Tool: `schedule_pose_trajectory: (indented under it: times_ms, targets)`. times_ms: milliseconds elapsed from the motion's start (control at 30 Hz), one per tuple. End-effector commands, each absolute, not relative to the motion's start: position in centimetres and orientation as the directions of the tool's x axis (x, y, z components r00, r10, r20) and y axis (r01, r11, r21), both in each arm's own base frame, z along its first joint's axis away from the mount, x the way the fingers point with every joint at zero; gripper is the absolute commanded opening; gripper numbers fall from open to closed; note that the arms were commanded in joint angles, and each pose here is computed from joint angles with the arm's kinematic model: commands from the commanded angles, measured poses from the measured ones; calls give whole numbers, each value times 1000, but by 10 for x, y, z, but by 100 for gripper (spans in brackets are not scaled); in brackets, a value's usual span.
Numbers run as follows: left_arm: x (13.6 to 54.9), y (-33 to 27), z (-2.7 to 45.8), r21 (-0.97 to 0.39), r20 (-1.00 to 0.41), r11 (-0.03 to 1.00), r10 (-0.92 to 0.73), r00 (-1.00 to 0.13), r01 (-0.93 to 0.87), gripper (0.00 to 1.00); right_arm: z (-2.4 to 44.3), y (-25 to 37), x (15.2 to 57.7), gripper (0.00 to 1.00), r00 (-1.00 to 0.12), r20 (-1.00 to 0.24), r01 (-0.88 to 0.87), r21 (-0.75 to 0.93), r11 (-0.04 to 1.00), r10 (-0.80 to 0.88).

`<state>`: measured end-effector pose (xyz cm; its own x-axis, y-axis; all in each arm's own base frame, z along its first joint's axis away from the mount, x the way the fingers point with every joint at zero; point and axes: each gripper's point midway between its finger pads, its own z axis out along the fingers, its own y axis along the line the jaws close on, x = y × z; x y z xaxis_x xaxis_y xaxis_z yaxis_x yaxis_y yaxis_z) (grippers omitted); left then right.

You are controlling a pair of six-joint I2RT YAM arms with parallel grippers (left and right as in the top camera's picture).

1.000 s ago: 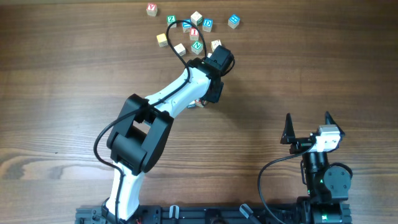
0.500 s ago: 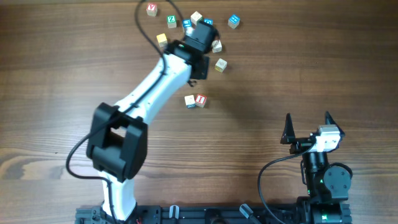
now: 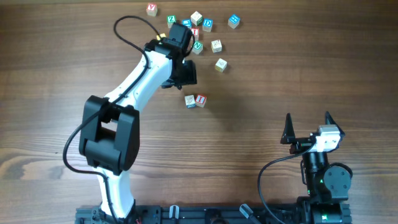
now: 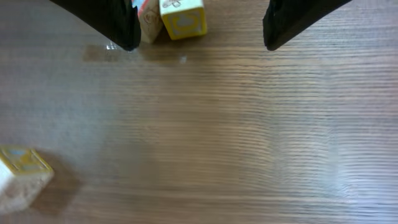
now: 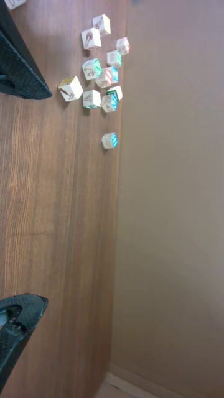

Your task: Form a circle

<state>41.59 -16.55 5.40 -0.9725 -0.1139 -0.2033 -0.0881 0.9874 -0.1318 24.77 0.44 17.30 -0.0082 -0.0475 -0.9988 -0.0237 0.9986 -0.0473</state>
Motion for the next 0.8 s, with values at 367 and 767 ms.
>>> schedule_pose_trajectory:
  times_ms: [367, 767]
  targets:
    - [392, -150, 34, -220, -22, 952, -224, -974, -214, 66, 175, 3, 247, 100, -2, -999, -11, -52, 999, -52]
    - [381, -186, 15, -237, -67, 965, -136, -988, -117, 68, 175, 3, 247, 100, -2, -999, -11, -52, 999, -52]
